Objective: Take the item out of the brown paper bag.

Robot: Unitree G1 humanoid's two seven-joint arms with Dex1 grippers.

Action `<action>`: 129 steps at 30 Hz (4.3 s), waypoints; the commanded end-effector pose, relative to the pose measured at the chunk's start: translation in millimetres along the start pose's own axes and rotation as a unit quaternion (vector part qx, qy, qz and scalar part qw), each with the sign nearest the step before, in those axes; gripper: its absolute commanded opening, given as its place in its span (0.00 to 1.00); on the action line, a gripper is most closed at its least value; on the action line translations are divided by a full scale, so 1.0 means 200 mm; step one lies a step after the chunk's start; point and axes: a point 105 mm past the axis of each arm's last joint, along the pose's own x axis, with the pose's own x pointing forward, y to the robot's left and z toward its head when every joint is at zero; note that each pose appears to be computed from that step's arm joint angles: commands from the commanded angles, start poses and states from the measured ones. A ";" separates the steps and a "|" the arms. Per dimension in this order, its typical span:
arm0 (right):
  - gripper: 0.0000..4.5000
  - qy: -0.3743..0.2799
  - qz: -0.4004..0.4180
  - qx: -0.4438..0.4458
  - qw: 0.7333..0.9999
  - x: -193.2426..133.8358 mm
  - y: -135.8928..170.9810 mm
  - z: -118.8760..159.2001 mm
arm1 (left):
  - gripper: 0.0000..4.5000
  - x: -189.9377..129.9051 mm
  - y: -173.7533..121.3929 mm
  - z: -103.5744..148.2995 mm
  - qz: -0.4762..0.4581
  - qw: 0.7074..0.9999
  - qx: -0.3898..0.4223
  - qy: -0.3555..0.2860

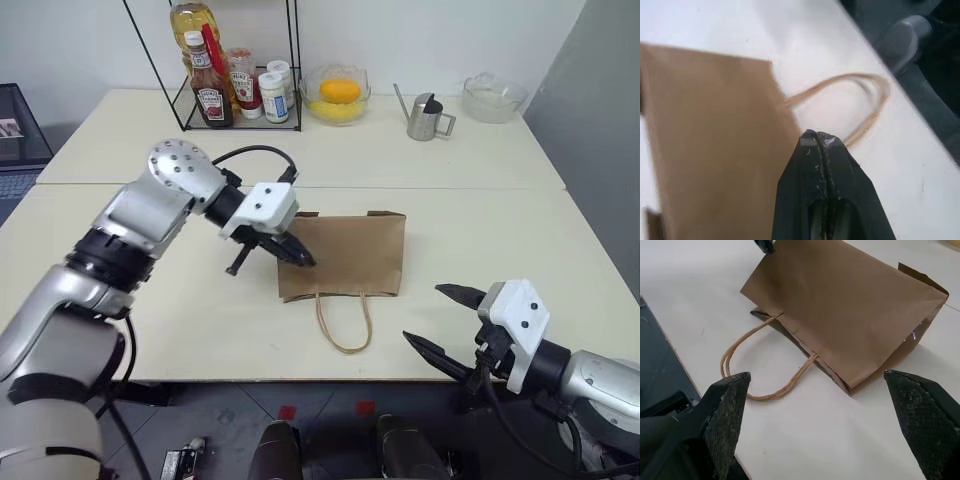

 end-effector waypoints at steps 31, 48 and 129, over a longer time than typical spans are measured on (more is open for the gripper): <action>1.00 -0.027 0.088 -0.042 0.995 0.07 0.16 0.02 | 0.89 0.27 -0.01 -0.06 0.047 0.961 0.271 -0.029; 1.00 -0.019 0.085 -0.043 0.995 0.06 0.16 0.01 | 0.89 0.35 -0.01 -0.09 0.030 0.942 0.335 -0.014; 1.00 -0.164 0.030 -0.573 0.803 0.26 0.11 -0.25 | 0.01 0.23 0.09 -0.01 0.139 0.984 0.078 -0.079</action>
